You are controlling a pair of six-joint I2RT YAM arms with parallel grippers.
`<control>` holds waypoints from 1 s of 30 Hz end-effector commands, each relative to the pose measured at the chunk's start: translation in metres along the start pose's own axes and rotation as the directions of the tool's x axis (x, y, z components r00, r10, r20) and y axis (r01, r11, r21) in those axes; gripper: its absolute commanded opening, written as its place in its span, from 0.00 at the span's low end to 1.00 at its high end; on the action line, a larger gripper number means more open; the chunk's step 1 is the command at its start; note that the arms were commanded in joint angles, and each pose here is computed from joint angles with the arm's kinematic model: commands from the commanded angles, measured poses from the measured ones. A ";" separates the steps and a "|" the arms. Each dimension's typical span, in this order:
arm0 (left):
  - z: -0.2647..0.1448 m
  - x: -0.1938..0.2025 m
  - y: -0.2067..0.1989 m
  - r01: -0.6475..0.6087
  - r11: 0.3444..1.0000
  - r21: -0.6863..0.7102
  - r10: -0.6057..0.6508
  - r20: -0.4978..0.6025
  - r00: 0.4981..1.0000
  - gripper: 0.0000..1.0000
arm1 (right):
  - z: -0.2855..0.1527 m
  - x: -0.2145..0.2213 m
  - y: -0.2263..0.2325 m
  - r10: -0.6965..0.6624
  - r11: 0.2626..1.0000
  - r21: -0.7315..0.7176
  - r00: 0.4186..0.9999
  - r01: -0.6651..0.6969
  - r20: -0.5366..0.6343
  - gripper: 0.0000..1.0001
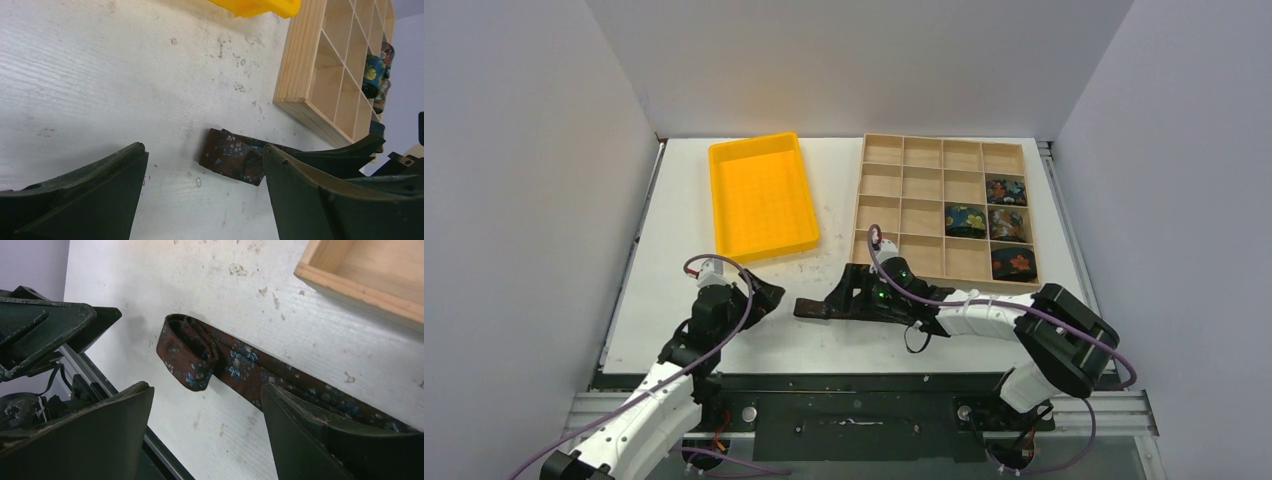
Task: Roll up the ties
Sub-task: Roll the tie at the center of the board.
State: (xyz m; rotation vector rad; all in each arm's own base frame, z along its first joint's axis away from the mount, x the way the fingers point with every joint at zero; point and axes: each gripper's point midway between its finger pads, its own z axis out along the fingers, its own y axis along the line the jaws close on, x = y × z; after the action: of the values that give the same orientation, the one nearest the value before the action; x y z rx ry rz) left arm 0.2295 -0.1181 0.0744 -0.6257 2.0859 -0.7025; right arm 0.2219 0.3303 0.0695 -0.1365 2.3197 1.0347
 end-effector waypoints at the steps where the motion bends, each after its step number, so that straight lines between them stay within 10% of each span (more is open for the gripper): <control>1: 0.001 -0.008 -0.036 0.065 0.984 0.166 -0.064 -0.011 0.998 0.83 | 0.011 -0.025 0.020 -0.013 0.999 -0.032 0.998 0.015 0.068 0.80; 30: 0.011 0.014 -0.029 0.037 0.978 0.204 -0.023 -0.070 0.997 0.78 | 0.054 0.003 0.023 -0.024 0.998 -0.067 0.996 0.018 -0.086 0.56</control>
State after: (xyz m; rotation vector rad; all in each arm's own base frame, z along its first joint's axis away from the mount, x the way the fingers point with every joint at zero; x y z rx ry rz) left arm 0.2300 -0.1453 0.0645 -0.5879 2.0983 -0.9093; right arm 0.2278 0.3698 0.0384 -0.2151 2.4295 1.0438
